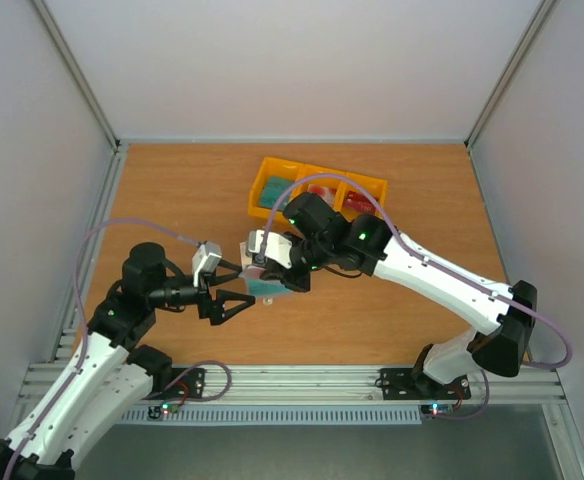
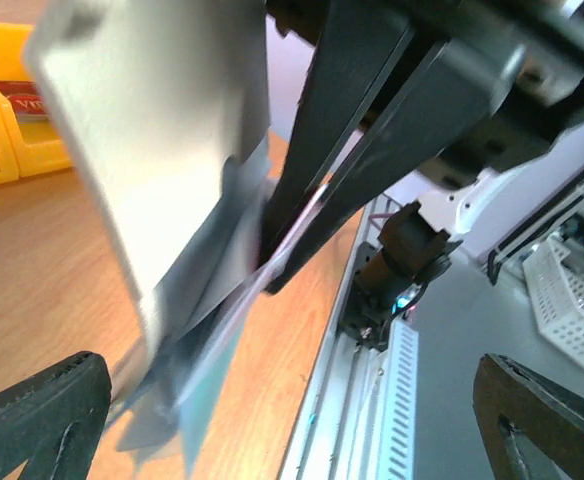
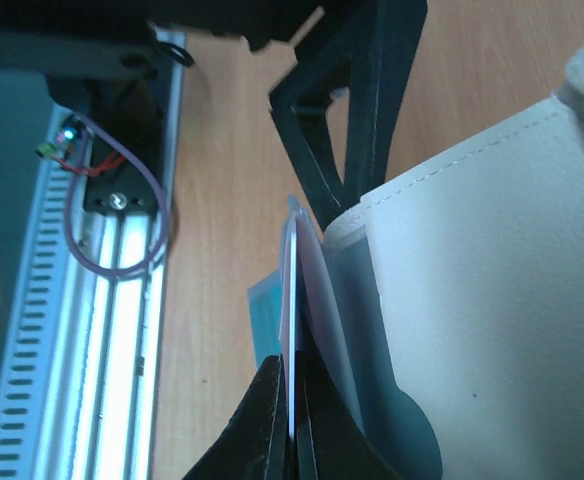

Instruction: Take the credit cards out of the card holder

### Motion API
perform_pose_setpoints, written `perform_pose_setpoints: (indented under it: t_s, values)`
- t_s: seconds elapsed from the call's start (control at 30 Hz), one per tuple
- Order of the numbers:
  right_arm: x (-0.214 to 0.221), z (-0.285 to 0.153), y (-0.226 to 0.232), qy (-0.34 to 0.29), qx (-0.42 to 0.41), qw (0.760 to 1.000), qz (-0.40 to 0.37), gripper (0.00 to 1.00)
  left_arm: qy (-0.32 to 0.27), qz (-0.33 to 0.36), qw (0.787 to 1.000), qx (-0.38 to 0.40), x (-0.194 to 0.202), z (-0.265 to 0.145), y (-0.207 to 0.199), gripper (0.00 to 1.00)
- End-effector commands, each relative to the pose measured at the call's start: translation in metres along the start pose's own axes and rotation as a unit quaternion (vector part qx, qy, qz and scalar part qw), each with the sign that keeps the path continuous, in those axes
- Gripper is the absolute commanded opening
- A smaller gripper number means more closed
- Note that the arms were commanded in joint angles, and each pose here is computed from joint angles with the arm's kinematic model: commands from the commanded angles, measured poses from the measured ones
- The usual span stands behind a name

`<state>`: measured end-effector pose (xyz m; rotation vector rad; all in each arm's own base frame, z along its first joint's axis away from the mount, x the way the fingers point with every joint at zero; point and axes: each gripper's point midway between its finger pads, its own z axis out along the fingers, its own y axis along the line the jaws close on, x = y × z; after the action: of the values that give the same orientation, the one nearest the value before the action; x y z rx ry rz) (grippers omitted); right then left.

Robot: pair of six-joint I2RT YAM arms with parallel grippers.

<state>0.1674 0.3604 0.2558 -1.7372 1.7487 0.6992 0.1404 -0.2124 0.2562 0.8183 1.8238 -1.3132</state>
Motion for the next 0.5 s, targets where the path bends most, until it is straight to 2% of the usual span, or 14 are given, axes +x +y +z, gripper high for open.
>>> perform_pose_setpoints:
  t_s: [0.0, 0.1, 0.2, 0.27, 0.47]
  values:
    - [-0.032, -0.023, 0.013, -0.071, -0.031, 0.997, 0.028, 0.01, 0.009, 0.072, 0.997, 0.002, 0.012, 0.000, 0.002, 0.99]
    - [-0.038, -0.031, 0.014, -0.082, -0.034, 0.996, 0.027, 0.01, 0.009, 0.076, 0.997, -0.020, 0.013, 0.000, 0.010, 0.99]
    - [-0.044, -0.038, 0.014, -0.095, -0.032, 0.995, 0.027, 0.01, 0.009, 0.084, 0.996, 0.003, 0.013, 0.000, 0.003, 0.99]
    - [-0.050, -0.039, 0.015, -0.108, -0.039, 0.993, 0.032, 0.01, -0.002, 0.092, 0.996, 0.023, 0.010, 0.002, -0.002, 0.94]
    - [-0.061, -0.038, 0.016, -0.141, -0.052, 0.988, 0.049, 0.01, -0.030, 0.067, 0.995, 0.070, 0.001, 0.005, -0.012, 0.48]
